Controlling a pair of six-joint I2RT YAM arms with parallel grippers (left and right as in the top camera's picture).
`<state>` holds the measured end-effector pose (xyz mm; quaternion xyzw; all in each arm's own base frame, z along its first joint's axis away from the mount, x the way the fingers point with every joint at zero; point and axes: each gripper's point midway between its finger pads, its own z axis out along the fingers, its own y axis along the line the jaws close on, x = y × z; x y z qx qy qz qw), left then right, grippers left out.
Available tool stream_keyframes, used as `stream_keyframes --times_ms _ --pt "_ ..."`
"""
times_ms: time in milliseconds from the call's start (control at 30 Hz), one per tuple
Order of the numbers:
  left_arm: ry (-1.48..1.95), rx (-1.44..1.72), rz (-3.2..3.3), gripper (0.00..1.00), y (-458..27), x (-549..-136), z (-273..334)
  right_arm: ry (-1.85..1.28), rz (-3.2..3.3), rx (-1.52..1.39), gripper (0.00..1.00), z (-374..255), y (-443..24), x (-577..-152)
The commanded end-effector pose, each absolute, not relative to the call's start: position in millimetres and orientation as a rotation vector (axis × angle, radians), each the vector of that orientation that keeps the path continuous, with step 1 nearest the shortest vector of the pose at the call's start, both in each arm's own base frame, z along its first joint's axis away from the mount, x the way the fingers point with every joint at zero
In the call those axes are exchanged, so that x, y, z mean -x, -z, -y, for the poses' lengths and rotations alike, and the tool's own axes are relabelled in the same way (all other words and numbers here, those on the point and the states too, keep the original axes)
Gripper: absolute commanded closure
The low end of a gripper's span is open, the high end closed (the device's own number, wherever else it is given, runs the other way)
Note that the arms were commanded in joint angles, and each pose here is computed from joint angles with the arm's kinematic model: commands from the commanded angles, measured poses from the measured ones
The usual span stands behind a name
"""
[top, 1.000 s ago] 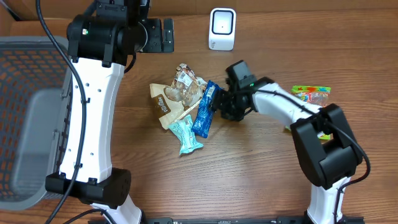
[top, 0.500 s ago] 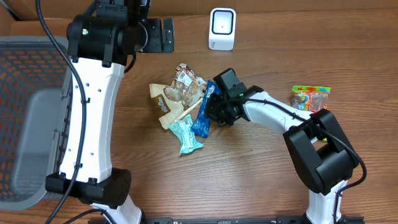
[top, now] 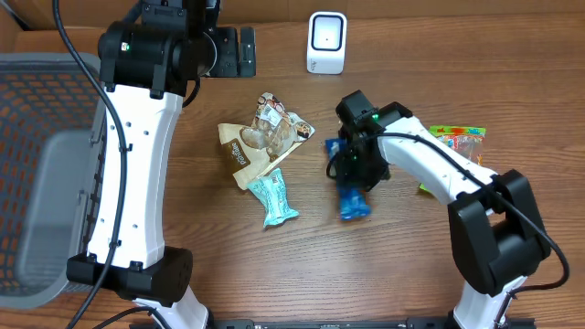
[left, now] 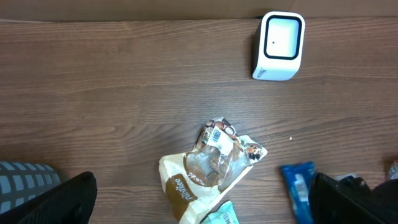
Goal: Scan the item barcode
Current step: 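Grasp the blue packet with right gripper and move it right, then lift the blue packet with the right gripper and turn it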
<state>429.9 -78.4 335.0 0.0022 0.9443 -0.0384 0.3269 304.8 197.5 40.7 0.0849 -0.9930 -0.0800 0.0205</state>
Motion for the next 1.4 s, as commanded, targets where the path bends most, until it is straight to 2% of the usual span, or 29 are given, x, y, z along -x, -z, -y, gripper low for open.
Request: stream_keyframes --times_ms 0,67,133,167,200,300,333,367,400,500,867,1033,1167,1367 --pt "0.089 0.016 -2.484 0.00 -330 -433 75 -0.088 3.212 -0.577 0.87 -175 -56 -334" --pt "0.089 0.016 -2.484 0.00 -330 -433 75 -0.078 3.224 -0.585 0.77 -177 -56 -336" --pt "0.089 0.016 -2.484 0.00 -330 -433 75 -0.059 3.220 -0.581 0.54 -179 -56 -335" --pt "0.089 0.016 -2.483 0.00 -330 -433 75 -0.028 3.219 -0.564 0.51 -180 -56 -335" --pt "0.089 0.016 -2.483 0.00 -330 -433 75 0.068 3.219 -0.467 0.41 -181 -57 -336" --pt "0.089 0.015 -2.484 0.00 -330 -433 75 0.353 3.181 -0.318 0.35 -176 -66 -346" --pt "0.090 0.014 -2.483 0.00 -330 -433 76 0.497 3.161 -0.264 0.26 -169 -70 -353" --pt "0.089 0.014 -2.484 0.00 -330 -433 76 0.563 3.149 -0.267 0.24 -168 -73 -355" --pt "0.089 0.013 -2.484 0.00 -330 -433 76 0.734 3.114 -0.310 0.23 -165 -79 -359" --pt "0.090 0.014 -2.483 0.00 -330 -433 76 0.936 3.075 -0.427 0.23 -157 -85 -363" --pt "0.089 0.014 -2.484 0.00 -330 -433 76 1.093 2.925 -0.572 0.26 -171 -31 -350" --pt "0.089 0.013 -2.483 0.00 -330 -433 76 1.084 2.892 -0.587 0.36 -169 -9 -344" --pt "0.090 0.014 -2.483 0.00 -330 -433 76 1.115 2.901 -0.605 0.53 -172 -5 -345" --pt "0.090 0.014 -2.483 0.00 -330 -433 76 1.143 2.888 -0.592 0.55 -172 7 -334"
